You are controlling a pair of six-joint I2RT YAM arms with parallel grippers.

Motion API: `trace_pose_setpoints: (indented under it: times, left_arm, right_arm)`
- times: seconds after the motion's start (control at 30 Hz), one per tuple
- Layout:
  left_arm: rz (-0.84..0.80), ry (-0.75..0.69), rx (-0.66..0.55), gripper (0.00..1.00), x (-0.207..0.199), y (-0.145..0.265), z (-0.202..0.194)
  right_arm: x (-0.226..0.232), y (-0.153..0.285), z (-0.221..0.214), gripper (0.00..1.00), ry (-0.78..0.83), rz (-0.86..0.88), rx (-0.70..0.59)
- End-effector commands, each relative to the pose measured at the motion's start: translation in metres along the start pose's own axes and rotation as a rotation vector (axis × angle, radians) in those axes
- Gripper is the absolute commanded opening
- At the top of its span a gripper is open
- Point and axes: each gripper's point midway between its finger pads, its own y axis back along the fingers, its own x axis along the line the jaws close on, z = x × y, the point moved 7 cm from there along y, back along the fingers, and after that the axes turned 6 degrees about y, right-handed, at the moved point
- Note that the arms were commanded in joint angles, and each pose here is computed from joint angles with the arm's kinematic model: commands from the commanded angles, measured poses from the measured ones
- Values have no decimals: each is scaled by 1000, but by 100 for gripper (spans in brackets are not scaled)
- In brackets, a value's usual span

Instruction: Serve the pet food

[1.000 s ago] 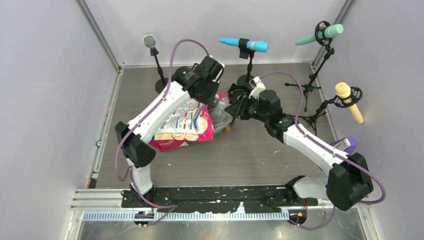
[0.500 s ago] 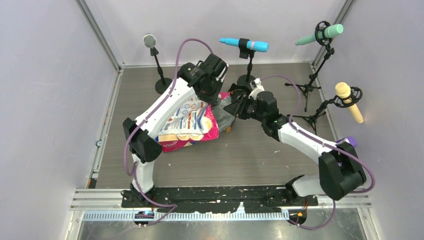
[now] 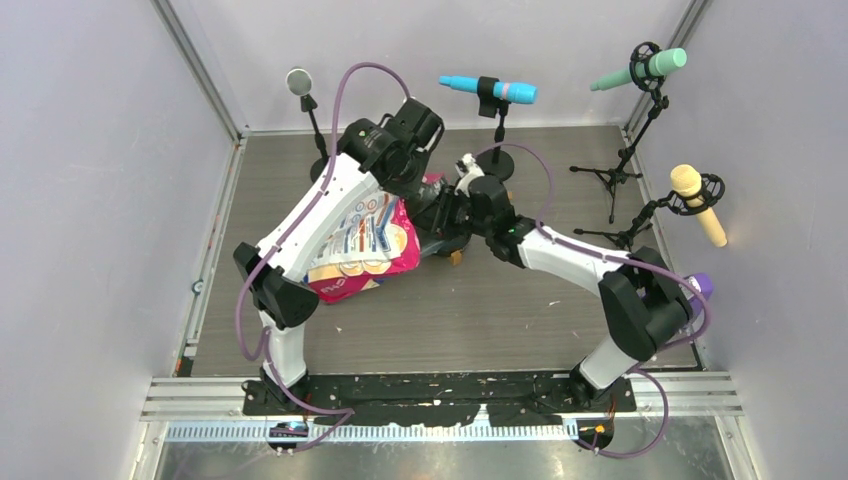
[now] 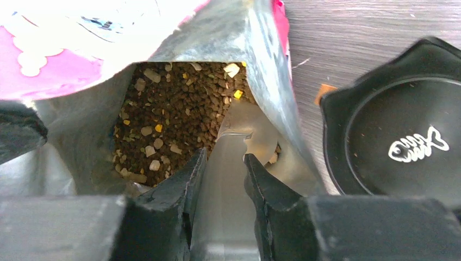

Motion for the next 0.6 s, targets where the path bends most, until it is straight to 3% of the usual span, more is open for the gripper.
trace_pose_setpoints:
  times: [0.0,0.23,0.57]
  left_arm:
    - [-5,56,-132,0,11,44,14]
    - [27,45,-153,0,17,46,14]
    - [66,49,-157,0,32,46,17]
  right_arm:
    - [22,-24,-3,5,43,48,28]
    - [40,-36,-13,5,-32,176,78]
    - [80,-12,16,5,-294,471,5]
